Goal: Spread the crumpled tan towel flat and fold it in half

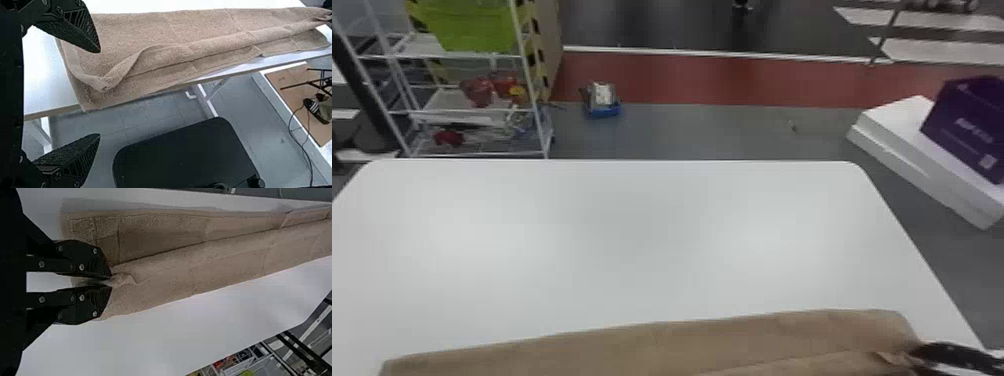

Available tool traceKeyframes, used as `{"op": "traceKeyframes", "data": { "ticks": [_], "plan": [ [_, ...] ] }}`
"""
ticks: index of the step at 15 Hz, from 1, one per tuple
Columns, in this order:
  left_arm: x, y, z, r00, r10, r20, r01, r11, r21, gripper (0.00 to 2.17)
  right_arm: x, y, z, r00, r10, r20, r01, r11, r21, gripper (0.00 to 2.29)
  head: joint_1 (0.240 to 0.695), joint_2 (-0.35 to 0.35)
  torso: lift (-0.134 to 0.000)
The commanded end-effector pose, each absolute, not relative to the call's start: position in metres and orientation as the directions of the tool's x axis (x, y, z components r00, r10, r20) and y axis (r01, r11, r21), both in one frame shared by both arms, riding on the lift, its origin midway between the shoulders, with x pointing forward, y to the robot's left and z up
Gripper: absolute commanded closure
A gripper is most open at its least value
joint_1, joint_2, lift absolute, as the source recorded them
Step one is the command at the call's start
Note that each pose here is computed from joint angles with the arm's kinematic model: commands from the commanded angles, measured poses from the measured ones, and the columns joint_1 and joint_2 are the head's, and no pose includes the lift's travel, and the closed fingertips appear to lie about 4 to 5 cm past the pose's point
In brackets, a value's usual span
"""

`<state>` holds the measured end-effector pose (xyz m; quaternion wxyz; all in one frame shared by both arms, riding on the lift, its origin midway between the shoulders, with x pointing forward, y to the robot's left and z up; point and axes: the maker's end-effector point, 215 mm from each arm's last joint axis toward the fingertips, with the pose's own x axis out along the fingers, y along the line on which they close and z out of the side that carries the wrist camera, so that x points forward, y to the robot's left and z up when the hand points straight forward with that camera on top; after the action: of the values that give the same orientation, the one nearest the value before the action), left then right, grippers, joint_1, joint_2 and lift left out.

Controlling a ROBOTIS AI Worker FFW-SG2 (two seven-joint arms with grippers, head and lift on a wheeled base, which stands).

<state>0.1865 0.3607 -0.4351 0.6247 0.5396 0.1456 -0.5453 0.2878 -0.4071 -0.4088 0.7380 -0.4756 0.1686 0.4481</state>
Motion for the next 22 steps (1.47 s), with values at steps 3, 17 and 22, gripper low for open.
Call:
{"op": "traceKeyframes", "data": {
  "ticks": [3, 17, 22],
  "plan": [
    [0.192, 0.366, -0.431, 0.374, -0.516, -0.771, 0.838, -0.168, 0.519, 0.15, 0.274, -0.432, -0.401, 0.548, 0.471, -0.691, -0.825, 0.169, -0.540, 0.06, 0.695, -0.143, -0.123],
    [0.192, 0.370, -0.427, 0.390, -0.511, -0.766, 0.836, -0.153, 0.528, 0.15, 0.310, -0.408, -0.370, 0.580, 0.527, -0.621, -0.791, 0.546, -0.275, 0.47, 0.695, -0.116, -0.123],
    [0.192, 0.368, -0.429, 0.383, -0.518, -0.765, 0.837, -0.155, 0.524, 0.15, 0.298, -0.392, -0.397, 0.508, 0.502, -0.700, -0.832, 0.496, -0.248, 0.53, 0.695, -0.079, -0.123]
  ]
}}
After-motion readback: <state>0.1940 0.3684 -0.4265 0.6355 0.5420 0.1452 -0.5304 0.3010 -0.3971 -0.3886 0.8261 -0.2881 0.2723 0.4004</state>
